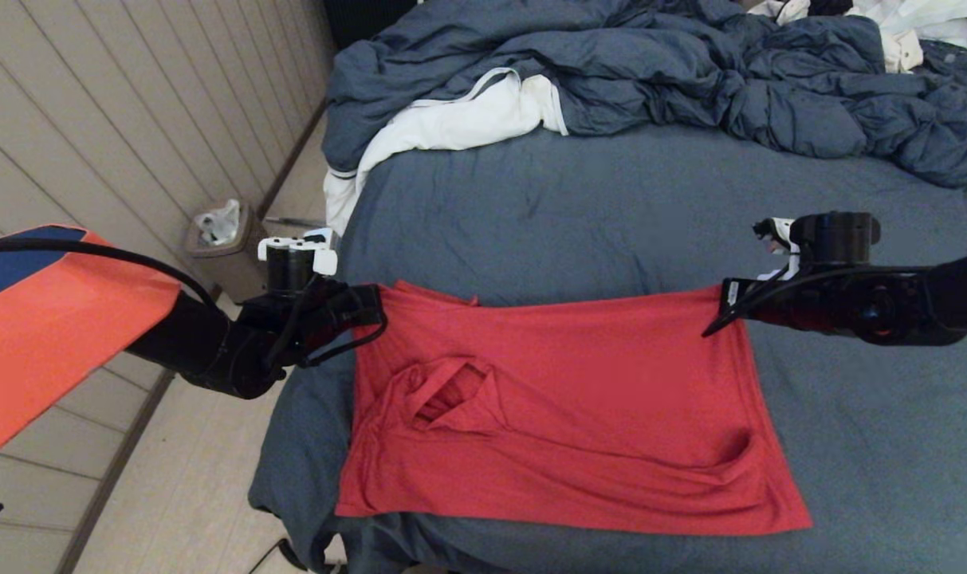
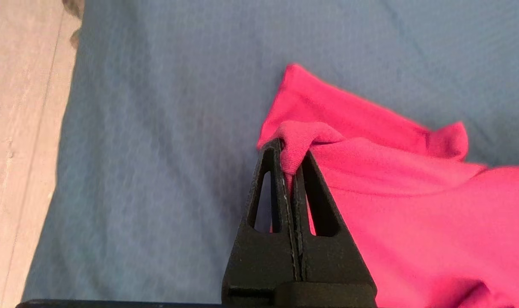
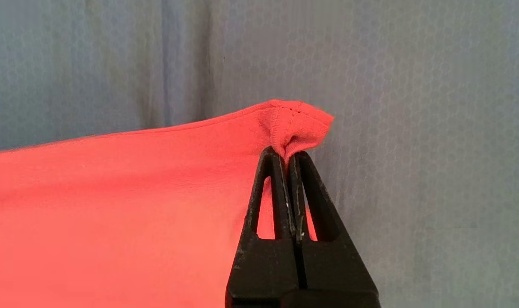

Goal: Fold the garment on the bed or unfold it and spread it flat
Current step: Fold the red T-shirt

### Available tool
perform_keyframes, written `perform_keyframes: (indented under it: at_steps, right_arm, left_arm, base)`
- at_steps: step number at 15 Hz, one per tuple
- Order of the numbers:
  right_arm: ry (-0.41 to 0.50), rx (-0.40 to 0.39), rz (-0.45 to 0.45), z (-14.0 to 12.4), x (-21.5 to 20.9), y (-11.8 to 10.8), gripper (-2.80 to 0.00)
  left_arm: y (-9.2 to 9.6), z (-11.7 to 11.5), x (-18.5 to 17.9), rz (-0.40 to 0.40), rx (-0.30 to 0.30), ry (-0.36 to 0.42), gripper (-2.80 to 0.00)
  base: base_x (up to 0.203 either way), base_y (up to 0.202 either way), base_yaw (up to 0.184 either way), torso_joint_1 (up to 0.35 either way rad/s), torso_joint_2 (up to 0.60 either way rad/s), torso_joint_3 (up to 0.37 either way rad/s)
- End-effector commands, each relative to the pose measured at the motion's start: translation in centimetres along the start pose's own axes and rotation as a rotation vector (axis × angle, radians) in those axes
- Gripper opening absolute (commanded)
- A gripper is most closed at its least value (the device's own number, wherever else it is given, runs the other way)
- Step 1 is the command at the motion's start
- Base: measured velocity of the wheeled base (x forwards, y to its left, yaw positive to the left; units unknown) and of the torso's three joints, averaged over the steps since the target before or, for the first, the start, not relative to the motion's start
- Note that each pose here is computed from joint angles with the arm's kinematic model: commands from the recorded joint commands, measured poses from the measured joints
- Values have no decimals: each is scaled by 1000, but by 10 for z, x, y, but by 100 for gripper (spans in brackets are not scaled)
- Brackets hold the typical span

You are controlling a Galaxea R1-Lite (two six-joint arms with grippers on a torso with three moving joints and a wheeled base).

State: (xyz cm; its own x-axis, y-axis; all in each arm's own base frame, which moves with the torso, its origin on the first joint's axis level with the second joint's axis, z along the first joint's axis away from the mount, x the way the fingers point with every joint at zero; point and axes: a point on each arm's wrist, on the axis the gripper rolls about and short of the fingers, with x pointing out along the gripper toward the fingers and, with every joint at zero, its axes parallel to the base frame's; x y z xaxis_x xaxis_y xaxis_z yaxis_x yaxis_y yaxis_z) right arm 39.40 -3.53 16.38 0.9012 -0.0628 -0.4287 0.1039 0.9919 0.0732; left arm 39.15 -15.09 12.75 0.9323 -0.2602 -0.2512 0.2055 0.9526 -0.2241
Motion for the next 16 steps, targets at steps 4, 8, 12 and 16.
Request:
perform_keyframes:
  at_steps: [4, 8, 12, 16]
  right_arm:
    - [-16, -20, 28, -8, -41, -1, -280]
    - [21, -51, 50, -34, -58, -7, -280]
    - [13, -76, 37, -59, -56, -17, -280]
    - [85, -66, 42, -79, -50, -28, -280]
  left_arm:
    - [4, -4, -37, 18, 4, 11, -280]
    - [8, -23, -65, 4, 13, 15, -280]
    - [6, -52, -73, -27, 17, 19, -280]
    - [-2, -68, -77, -54, 28, 53, -280]
  base:
    - [0, 0, 0, 0, 0, 0]
    - [0, 0, 0, 0, 0, 0]
    - [0, 0, 0, 0, 0, 0]
    - [0, 0, 0, 0, 0, 0]
